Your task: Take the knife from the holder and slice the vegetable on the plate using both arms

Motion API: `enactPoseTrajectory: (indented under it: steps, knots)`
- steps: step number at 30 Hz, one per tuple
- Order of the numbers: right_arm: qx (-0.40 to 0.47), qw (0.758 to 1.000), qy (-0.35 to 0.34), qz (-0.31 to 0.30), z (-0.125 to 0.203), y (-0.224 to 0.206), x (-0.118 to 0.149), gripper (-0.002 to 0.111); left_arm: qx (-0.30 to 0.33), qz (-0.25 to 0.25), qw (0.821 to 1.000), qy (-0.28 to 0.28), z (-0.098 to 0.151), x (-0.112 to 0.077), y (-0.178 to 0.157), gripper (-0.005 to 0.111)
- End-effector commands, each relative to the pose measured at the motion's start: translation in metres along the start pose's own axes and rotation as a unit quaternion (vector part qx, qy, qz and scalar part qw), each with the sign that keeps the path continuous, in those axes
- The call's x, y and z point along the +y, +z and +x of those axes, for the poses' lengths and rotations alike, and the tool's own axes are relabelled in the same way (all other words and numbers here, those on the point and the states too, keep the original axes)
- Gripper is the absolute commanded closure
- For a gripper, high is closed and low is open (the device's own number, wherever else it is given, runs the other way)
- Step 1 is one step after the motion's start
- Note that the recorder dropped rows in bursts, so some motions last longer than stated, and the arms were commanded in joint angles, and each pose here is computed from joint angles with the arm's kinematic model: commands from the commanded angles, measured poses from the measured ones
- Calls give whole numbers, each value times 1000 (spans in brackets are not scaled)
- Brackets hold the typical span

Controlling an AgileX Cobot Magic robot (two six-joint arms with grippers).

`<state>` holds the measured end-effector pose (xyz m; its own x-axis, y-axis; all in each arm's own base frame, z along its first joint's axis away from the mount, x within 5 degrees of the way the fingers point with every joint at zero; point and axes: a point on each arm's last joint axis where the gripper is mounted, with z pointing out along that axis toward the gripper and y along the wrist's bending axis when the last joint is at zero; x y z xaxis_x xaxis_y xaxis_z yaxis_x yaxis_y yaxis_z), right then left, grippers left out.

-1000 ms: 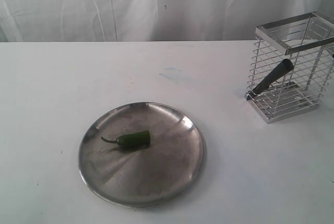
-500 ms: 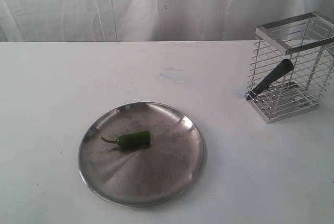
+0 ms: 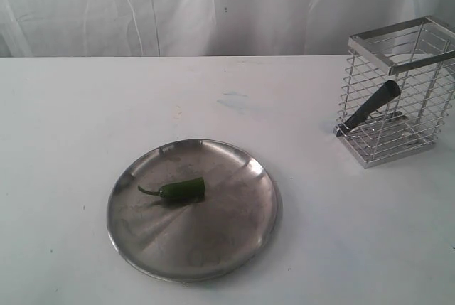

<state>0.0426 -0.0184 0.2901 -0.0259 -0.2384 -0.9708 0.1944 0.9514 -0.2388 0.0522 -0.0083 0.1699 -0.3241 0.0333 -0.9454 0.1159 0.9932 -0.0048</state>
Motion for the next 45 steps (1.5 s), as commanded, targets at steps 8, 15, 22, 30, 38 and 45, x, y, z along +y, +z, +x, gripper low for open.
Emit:
enactPoseTrajectory:
  steps: [8, 15, 22, 30, 38, 45]
  knots:
    - [192, 969, -90, 124, 29, 3, -24, 108, 2, 4, 1000, 0, 1, -1, 0, 107]
    - [198, 971, -89, 100, 16, -8, -30, 108, 2, 4, 1000, 0, 1, -1, 0, 107]
    - [252, 965, -72, 15, 11, -7, -22, 108, 2, 4, 1000, 0, 1, -1, 0, 107]
    - [308, 939, -18, -155, -16, 8, 10, 108, 2, 4, 1000, 0, 1, -1, 0, 107]
    - [384, 839, 45, -383, -24, 17, 64, 108, 2, 4, 1000, 0, 1, -1, 0, 107]
    - [401, 821, 61, -401, -22, 42, 83, 108, 2, 4, 1000, 0, 1, -1, 0, 107]
